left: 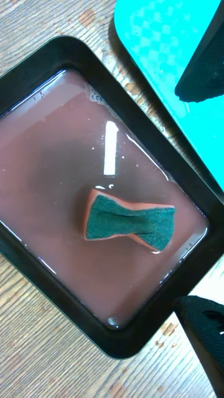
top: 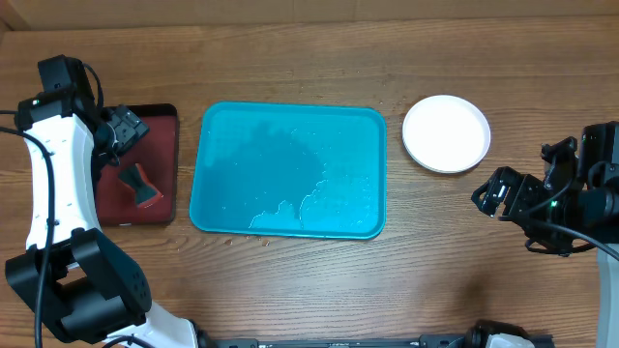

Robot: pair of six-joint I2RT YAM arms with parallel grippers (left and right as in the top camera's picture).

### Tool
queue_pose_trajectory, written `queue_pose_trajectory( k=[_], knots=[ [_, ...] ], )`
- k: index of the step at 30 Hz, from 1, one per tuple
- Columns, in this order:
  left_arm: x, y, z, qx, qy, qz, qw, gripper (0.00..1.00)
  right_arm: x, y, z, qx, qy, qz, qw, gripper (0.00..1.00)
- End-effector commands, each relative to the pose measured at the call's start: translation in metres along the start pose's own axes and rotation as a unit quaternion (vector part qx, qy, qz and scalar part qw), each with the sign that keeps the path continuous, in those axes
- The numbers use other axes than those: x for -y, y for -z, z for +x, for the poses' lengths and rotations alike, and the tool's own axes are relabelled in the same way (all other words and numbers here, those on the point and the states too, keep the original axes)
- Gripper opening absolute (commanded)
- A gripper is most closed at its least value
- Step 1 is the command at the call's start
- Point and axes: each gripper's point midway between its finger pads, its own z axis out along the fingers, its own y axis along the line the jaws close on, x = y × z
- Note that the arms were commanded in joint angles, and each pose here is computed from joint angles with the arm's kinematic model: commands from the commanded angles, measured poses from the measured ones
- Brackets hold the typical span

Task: Clean dirty plates on tray and stack at the side

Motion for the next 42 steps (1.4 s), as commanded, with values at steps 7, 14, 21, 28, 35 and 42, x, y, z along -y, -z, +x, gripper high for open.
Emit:
queue_pose_trajectory(
  k=[7, 14, 21, 28, 35, 42],
  knots=[
    [0.002, 0.007, -0.003, 0.007, 0.005, 0.007, 1.000, 1.00, 0.000, 0.001, -0.002, 0.007, 0.006, 0.002, 1.000, 1.00],
    [0.004, 0.007, -0.002, 0.007, 0.002, 0.007, 1.000, 1.00, -0.001, 0.002, -0.006, 0.014, 0.009, 0.000, 1.000, 1.00],
    [0.004, 0.007, -0.002, 0.007, 0.002, 0.008, 1.000, 1.00, -0.002, 0.002, -0.007, 0.016, 0.009, 0.000, 1.000, 1.00],
    [0.004, 0.007, -0.002, 0.007, 0.002, 0.008, 1.000, 1.00, -0.013, 0.017, -0.021, 0.107, 0.041, -0.028, 0.993, 1.00],
    [0.004, 0.007, -0.002, 0.007, 0.002, 0.008, 1.000, 1.00, -0.039, 0.047, -0.002, 0.271, 0.137, -0.107, 0.947, 1.00],
    [0.004, 0.007, -0.002, 0.007, 0.002, 0.008, 1.000, 1.00, -0.041, 0.051, 0.027, 0.398, 0.197, -0.177, 0.878, 1.00]
  ],
)
